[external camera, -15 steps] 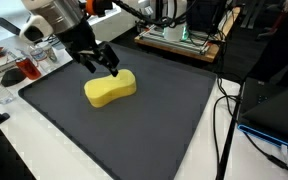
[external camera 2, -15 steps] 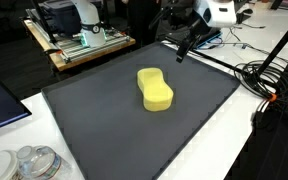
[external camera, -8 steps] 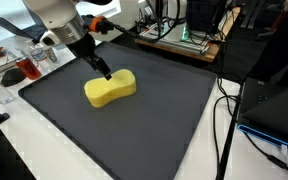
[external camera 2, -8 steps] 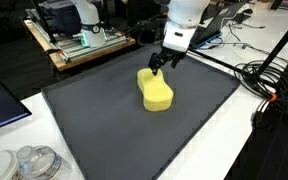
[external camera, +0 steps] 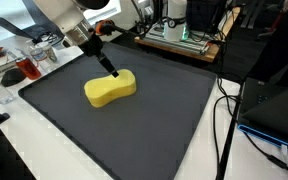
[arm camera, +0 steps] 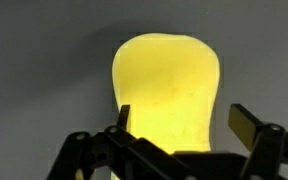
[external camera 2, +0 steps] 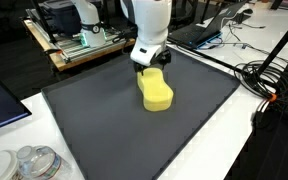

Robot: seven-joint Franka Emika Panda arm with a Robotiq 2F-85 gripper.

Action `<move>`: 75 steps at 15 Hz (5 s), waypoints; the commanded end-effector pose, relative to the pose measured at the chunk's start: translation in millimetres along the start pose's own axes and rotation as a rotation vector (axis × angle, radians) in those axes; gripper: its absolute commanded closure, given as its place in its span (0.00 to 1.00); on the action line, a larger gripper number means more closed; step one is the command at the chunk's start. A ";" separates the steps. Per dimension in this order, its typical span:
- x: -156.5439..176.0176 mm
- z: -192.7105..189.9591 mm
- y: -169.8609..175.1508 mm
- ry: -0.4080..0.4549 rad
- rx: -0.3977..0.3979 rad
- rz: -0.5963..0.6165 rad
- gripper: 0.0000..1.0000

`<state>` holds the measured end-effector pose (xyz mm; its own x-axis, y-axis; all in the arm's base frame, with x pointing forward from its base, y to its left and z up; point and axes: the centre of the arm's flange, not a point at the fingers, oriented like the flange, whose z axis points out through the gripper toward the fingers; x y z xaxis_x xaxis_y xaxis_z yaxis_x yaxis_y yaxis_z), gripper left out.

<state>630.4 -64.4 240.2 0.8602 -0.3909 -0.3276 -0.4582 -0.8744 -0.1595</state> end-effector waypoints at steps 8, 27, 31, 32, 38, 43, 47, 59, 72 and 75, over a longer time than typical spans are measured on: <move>-8.8 62.6 51.7 0.032 0.168 -0.158 0.00; -39.3 6.5 60.0 -0.106 0.231 -0.397 0.97; -66.4 -61.5 55.9 -0.057 0.066 -0.411 0.95; -74.8 -80.8 53.3 -0.036 0.011 -0.408 0.95; -127.5 -171.7 18.1 0.072 -0.313 -0.404 0.95; -170.3 -214.9 -20.4 0.156 -0.573 -0.396 0.95; -191.7 -229.8 -48.3 0.203 -0.713 -0.405 0.95; -232.5 -238.2 -103.9 0.285 -0.982 -0.424 0.68; -239.9 -229.2 -115.6 0.271 -1.017 -0.435 0.00; -238.7 -228.8 -115.0 0.263 -1.008 -0.440 0.00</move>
<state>530.4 62.0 547.2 0.9785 0.0715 -0.1933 0.1807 -0.7486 0.6379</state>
